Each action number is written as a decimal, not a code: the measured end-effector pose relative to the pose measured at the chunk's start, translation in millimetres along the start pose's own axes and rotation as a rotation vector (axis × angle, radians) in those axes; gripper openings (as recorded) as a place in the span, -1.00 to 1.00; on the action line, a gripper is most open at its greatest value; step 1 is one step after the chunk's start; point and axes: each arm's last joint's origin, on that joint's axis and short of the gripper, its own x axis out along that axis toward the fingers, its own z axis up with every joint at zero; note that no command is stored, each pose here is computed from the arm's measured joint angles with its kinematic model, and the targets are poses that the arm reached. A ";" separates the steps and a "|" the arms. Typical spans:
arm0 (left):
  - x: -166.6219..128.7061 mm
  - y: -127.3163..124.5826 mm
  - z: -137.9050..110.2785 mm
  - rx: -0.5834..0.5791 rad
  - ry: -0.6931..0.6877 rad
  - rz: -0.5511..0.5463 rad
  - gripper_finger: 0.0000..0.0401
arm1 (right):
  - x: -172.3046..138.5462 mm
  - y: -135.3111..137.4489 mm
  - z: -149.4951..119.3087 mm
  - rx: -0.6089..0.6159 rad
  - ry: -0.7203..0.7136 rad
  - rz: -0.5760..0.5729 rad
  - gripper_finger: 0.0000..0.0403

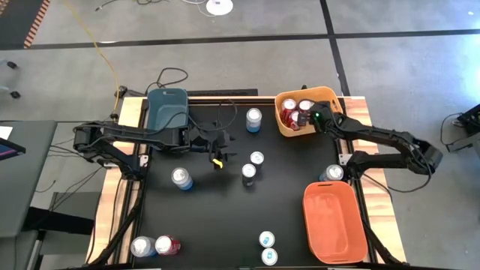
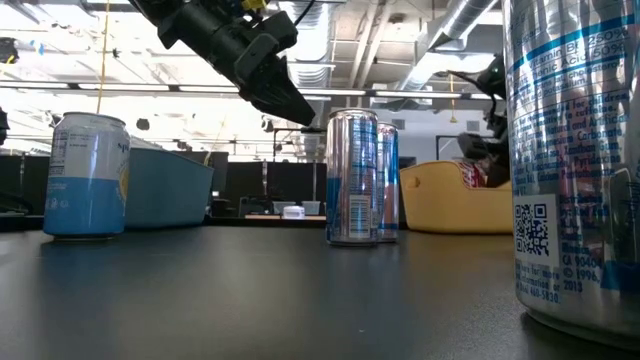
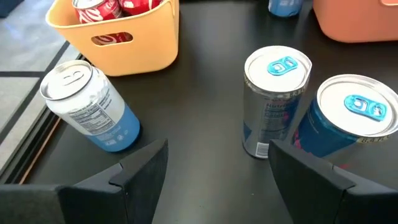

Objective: Sort soda cans
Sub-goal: Put the top red soda can into the yellow bin, then put the red soda can into the yellow bin

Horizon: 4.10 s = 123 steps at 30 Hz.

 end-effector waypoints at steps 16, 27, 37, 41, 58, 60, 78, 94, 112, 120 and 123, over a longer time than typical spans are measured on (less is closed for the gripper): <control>0.0 0.1 0.1 0.007 -0.001 0.002 0.35 | -1.3 6.7 -0.7 0.031 0.022 0.089 -0.95; 0.0 0.1 0.0 0.006 0.000 0.001 0.35 | 0.4 2.5 2.5 0.044 -0.016 0.032 -0.95; 0.0 -0.3 -2.2 0.007 0.023 -0.003 0.35 | -5.3 3.3 8.9 0.038 -0.076 0.054 -0.95; 0.0 -0.4 -2.8 0.003 0.029 -0.004 0.35 | -14.6 2.9 12.3 0.039 -0.104 0.083 -0.91; -100.1 -7.2 19.2 -0.066 -0.093 0.021 0.29 | -86.8 8.4 15.9 -0.066 -0.139 0.639 -0.78; -119.7 -10.0 23.4 -0.109 -0.157 0.028 0.27 | -96.5 11.8 15.5 -0.081 -0.134 0.764 -0.78; -187.3 -70.1 -12.0 -0.404 0.263 -0.695 0.22 | -143.4 38.1 -7.6 -0.352 -0.189 1.183 -0.78; -139.8 -96.7 -22.1 -0.258 0.304 -0.281 0.22 | -146.7 38.8 -10.2 -0.296 -0.136 1.209 -0.78; -171.7 -155.2 21.1 -0.440 0.673 -0.196 -0.15 | -145.4 40.4 -10.2 -0.215 -0.051 1.159 -0.78; -177.2 -211.6 -3.3 -0.458 0.896 -0.173 0.03 | -144.8 40.6 -16.0 -0.202 -0.046 1.076 -0.78; -179.0 -222.7 -14.8 -0.475 0.990 -0.119 0.21 | -147.8 41.4 -18.7 -0.211 -0.048 1.080 -0.78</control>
